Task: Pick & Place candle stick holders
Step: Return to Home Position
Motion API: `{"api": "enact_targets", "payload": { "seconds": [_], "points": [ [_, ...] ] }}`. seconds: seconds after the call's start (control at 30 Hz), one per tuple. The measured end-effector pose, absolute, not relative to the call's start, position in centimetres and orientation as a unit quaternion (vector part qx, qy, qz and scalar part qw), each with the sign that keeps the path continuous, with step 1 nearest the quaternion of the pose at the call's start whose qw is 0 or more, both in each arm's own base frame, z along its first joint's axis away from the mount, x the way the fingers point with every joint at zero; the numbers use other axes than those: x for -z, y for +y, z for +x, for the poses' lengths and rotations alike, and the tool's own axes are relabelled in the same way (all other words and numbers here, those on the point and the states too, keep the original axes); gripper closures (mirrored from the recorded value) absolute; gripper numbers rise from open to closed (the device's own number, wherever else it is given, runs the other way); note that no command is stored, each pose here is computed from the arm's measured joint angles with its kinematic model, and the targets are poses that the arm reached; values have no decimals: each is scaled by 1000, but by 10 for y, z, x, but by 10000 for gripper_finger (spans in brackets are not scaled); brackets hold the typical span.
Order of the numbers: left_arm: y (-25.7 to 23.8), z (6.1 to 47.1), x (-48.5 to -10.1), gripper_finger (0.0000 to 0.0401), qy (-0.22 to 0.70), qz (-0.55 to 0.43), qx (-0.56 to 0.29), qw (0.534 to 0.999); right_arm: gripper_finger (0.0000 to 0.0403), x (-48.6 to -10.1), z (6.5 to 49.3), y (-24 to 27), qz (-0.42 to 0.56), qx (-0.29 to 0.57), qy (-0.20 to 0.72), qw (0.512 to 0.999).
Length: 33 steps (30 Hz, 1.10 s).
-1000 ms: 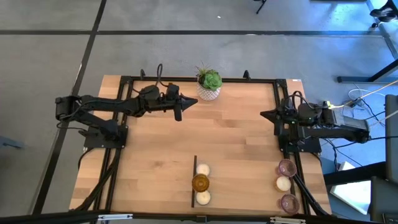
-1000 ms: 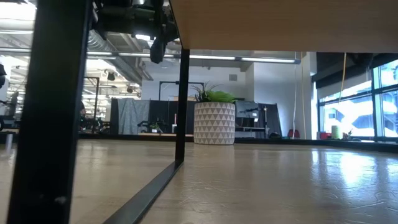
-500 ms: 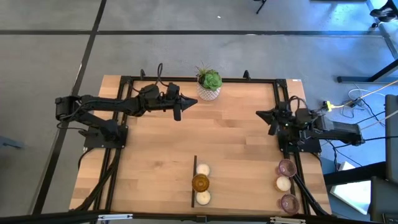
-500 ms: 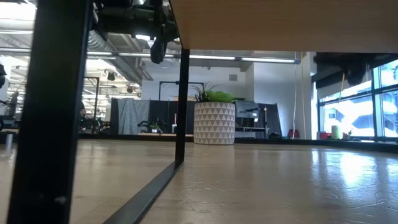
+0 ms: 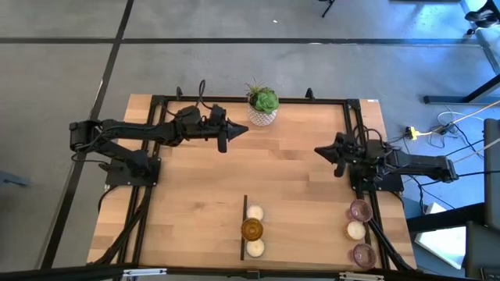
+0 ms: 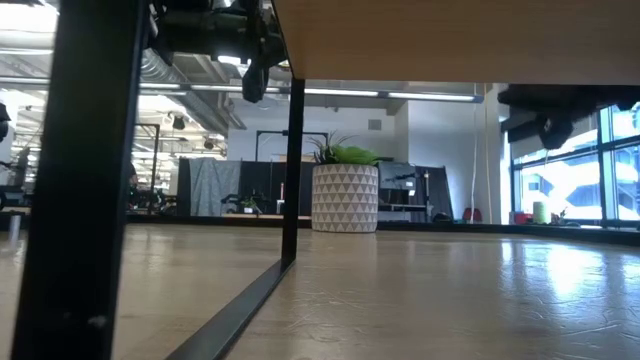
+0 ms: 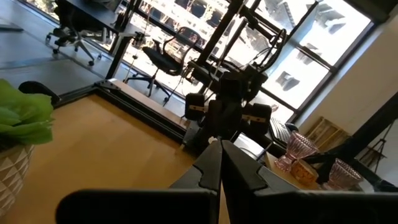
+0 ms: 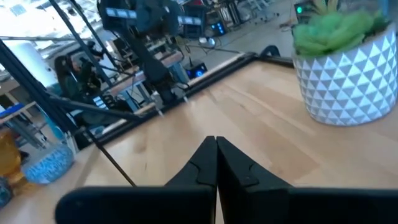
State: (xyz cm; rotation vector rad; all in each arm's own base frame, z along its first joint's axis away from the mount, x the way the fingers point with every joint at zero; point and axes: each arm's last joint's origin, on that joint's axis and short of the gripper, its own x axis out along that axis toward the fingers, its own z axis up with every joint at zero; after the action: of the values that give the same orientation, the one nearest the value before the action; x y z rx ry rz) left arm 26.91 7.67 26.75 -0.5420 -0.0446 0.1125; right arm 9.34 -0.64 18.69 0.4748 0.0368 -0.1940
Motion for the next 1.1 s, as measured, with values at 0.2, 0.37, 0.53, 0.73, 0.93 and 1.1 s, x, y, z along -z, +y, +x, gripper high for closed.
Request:
{"api": "enact_targets", "payload": {
  "seconds": [0.2, 0.37, 0.53, 0.73, 0.93, 1.1],
  "points": [
    [76, 269, -268, 398, -20, -268, -47, 962, 403, -168, 97, -6, 248, 100, 41, 963],
    [76, 269, -267, 398, -17, -269, -42, 962, 403, -168, 97, -7, 247, 110, 32, 962],
    [76, 269, -267, 398, -17, -273, -42, 961, 403, -168, 97, -8, 245, 126, 24, 961],
    [76, 269, -267, 398, -16, -250, -43, 967, 403, -168, 98, -8, 243, 131, 27, 961],
    [74, 269, -268, 398, -11, -212, -18, 977, 403, -167, 98, -9, 219, 138, 32, 965],
    [73, 269, -268, 398, -6, -183, 9, 983, 403, -167, 98, -9, 219, 138, 32, 965]
  ]
}}
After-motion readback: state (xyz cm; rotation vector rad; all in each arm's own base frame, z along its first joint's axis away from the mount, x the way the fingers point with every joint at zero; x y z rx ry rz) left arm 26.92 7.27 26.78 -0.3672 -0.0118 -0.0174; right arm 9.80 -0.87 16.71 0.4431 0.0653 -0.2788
